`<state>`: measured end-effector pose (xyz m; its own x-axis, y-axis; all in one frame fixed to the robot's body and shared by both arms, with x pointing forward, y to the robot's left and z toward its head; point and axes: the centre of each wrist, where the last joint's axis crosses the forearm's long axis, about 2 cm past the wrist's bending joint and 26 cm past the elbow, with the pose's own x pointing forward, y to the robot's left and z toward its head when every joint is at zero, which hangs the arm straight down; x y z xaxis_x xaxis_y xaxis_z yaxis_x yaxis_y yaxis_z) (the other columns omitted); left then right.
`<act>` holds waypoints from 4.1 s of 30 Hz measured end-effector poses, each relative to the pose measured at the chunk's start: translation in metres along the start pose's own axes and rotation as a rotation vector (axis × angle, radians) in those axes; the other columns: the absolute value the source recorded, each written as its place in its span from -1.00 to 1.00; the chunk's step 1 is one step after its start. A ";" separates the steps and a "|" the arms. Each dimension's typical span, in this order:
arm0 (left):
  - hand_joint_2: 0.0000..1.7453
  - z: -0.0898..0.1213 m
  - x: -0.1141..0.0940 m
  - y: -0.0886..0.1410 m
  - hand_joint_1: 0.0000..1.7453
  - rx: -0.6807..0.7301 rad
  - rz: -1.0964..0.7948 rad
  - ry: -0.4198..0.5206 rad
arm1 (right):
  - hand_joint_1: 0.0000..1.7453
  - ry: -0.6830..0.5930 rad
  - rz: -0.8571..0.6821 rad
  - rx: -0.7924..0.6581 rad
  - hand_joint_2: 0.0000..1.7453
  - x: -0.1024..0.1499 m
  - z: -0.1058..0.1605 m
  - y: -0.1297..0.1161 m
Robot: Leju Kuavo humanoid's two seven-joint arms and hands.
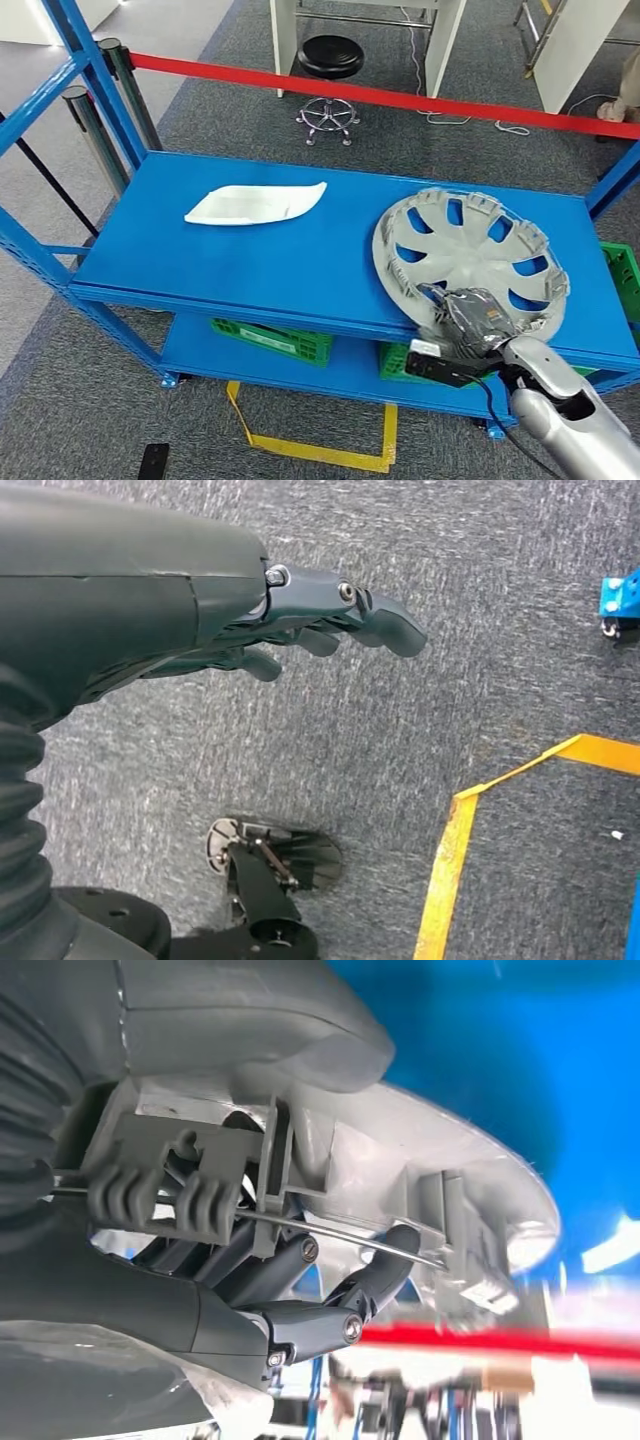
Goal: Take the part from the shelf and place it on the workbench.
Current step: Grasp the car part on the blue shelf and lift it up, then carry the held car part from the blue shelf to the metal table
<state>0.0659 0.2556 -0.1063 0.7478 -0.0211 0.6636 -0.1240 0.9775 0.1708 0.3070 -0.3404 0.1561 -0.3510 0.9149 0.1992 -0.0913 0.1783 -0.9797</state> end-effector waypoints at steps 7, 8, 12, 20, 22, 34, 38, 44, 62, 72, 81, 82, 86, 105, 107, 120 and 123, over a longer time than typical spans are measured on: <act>1.00 0.000 0.001 -0.002 -1.00 0.000 -0.003 0.003 | 1.00 -0.036 -0.022 -0.183 1.00 0.022 -0.010 -0.006; 1.00 0.000 0.002 -0.002 -1.00 0.000 -0.003 0.003 | 1.00 -0.040 -0.026 -0.200 1.00 0.024 -0.011 -0.008; 1.00 0.000 0.002 -0.003 -1.00 -0.001 -0.006 0.008 | 1.00 -0.055 -0.039 -0.274 1.00 0.032 -0.015 -0.013; 1.00 -0.001 0.003 -0.004 -1.00 -0.005 -0.010 0.008 | 1.00 -0.075 -0.050 -0.366 1.00 0.042 -0.019 -0.018; 1.00 -0.001 0.004 -0.005 -1.00 -0.008 -0.012 0.008 | 1.00 -0.082 -0.034 -0.413 1.00 0.044 -0.019 -0.020; 1.00 -0.002 0.009 -0.012 -1.00 -0.025 -0.025 0.009 | 1.00 -0.141 0.013 -0.603 1.00 0.060 -0.018 -0.029; 1.00 -0.003 0.010 -0.012 -1.00 -0.029 -0.032 0.007 | 1.00 -0.166 -0.012 -0.665 1.00 0.069 -0.018 -0.029; 1.00 -0.003 0.010 -0.012 -1.00 -0.032 -0.039 0.005 | 1.00 -0.178 -0.041 -0.707 1.00 0.079 -0.020 -0.032; 1.00 -0.003 0.010 -0.012 -1.00 0.004 -0.059 0.038 | 1.00 -0.176 -0.082 -0.750 1.00 0.082 -0.021 -0.039; 1.00 -0.003 0.012 -0.012 -1.00 0.023 -0.050 0.081 | 1.00 -0.190 -0.100 -0.780 1.00 0.087 -0.025 -0.046; 1.00 -0.004 0.014 -0.011 -1.00 0.035 -0.049 0.089 | 1.00 -0.199 -0.106 -0.780 1.00 0.090 -0.026 -0.046; 1.00 -0.004 0.014 -0.011 -1.00 0.039 -0.050 0.089 | 1.00 -0.200 -0.106 -0.780 1.00 0.090 -0.026 -0.046; 1.00 -0.005 0.015 -0.012 -1.00 0.047 -0.050 0.089 | 1.00 -0.199 -0.107 -0.779 1.00 0.090 -0.026 -0.045; 1.00 -0.004 0.015 -0.014 -1.00 0.073 -0.053 0.092 | 1.00 -0.198 -0.104 -0.757 1.00 0.090 -0.028 -0.041; 1.00 -0.004 0.015 -0.014 -1.00 0.074 -0.053 0.091 | 1.00 -0.197 -0.105 -0.755 1.00 0.090 -0.027 -0.040; 1.00 -0.005 0.018 -0.015 -1.00 0.089 -0.046 0.084 | 1.00 -0.198 -0.107 -0.752 1.00 0.091 -0.027 -0.039; 1.00 -0.005 0.017 -0.015 -1.00 0.085 -0.044 0.075 | 1.00 -0.195 -0.115 -0.745 1.00 0.091 -0.027 -0.039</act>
<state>0.0840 0.2419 -0.1011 0.7998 -0.0446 0.5985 -0.1427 0.9545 0.2618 0.3037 -0.2541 0.2114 -0.5414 0.8079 0.2328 0.4887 0.5277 -0.6947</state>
